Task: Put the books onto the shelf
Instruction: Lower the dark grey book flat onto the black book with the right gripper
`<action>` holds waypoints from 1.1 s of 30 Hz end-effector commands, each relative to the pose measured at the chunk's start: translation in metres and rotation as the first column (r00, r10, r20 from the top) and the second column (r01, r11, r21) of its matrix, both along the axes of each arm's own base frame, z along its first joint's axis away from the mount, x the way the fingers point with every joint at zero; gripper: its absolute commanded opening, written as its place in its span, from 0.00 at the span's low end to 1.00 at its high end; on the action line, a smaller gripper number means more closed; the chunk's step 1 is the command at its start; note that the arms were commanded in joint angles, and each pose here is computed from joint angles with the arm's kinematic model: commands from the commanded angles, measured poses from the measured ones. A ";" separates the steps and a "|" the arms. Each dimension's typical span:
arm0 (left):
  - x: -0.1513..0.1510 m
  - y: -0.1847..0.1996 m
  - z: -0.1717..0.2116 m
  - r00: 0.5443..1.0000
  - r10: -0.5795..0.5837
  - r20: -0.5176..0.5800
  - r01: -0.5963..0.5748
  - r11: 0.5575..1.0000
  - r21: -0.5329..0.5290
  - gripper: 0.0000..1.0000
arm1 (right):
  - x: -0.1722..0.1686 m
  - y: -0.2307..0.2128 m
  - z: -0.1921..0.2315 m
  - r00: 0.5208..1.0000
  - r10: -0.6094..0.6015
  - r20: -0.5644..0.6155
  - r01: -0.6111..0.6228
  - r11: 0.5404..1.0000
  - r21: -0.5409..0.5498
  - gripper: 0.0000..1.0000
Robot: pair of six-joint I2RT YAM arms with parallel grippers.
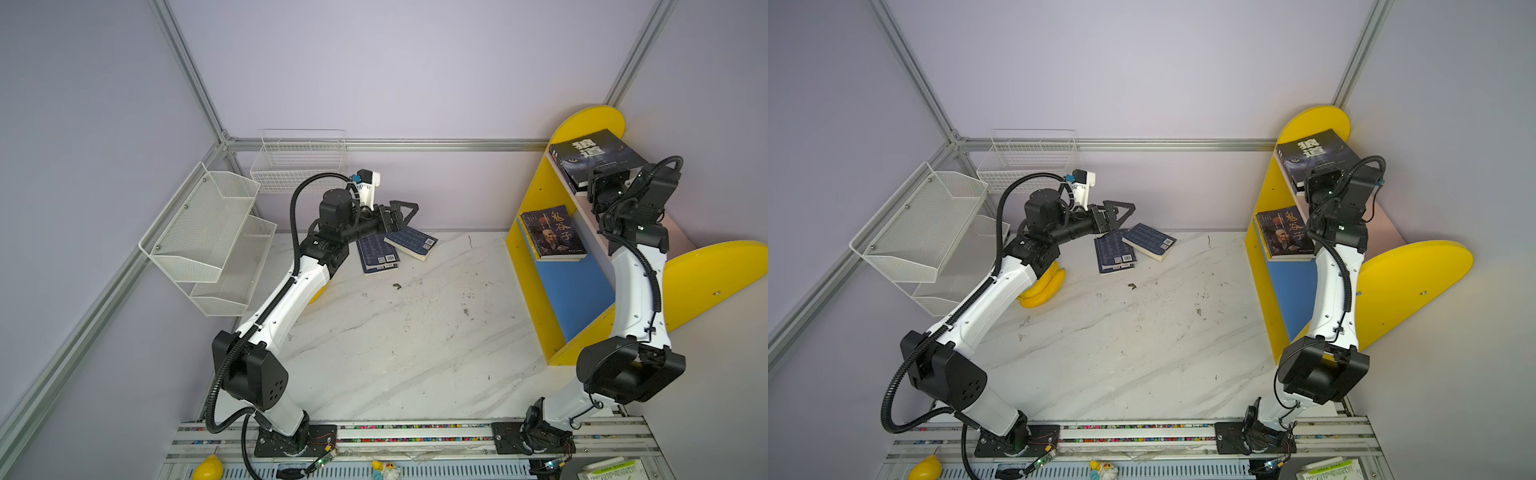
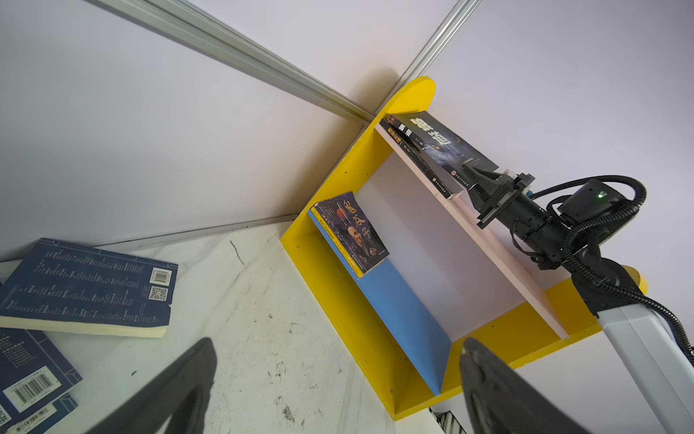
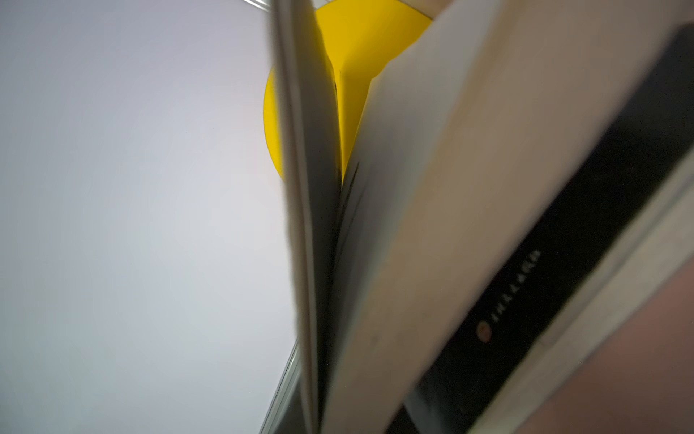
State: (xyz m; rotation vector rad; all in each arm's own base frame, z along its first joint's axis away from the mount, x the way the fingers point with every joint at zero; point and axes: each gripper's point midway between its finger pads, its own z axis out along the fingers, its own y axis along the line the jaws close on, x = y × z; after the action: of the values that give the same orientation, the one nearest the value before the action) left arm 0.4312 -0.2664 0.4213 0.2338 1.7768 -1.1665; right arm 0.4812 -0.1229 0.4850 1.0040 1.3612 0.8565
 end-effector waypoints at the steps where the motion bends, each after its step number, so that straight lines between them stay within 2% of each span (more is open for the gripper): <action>1: -0.008 0.005 0.004 1.000 0.004 0.019 -0.003 1.000 -0.017 1.00 | -0.029 0.001 0.054 0.985 -0.053 0.162 0.058 0.998 -0.025 0.10; 5: -0.009 0.006 0.003 1.000 0.007 0.013 -0.006 1.000 -0.024 1.00 | -0.034 0.001 0.054 0.984 -0.061 0.165 0.065 0.998 -0.021 0.10; 23: -0.011 0.002 0.005 1.000 -0.016 0.000 0.016 0.999 -0.049 1.00 | -0.002 0.013 0.031 0.992 0.000 0.127 -0.001 1.000 0.009 0.10; 33: -0.012 0.004 0.002 1.000 -0.010 -0.011 0.009 0.998 -0.057 1.00 | 0.000 0.009 0.029 0.991 -0.039 0.127 0.038 0.999 0.011 0.10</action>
State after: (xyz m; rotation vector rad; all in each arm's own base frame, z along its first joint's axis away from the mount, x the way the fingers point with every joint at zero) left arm 0.4316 -0.2678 0.4064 0.1917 1.8061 -1.2080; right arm 0.4876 -0.1139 0.4772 1.0319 1.3298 0.8723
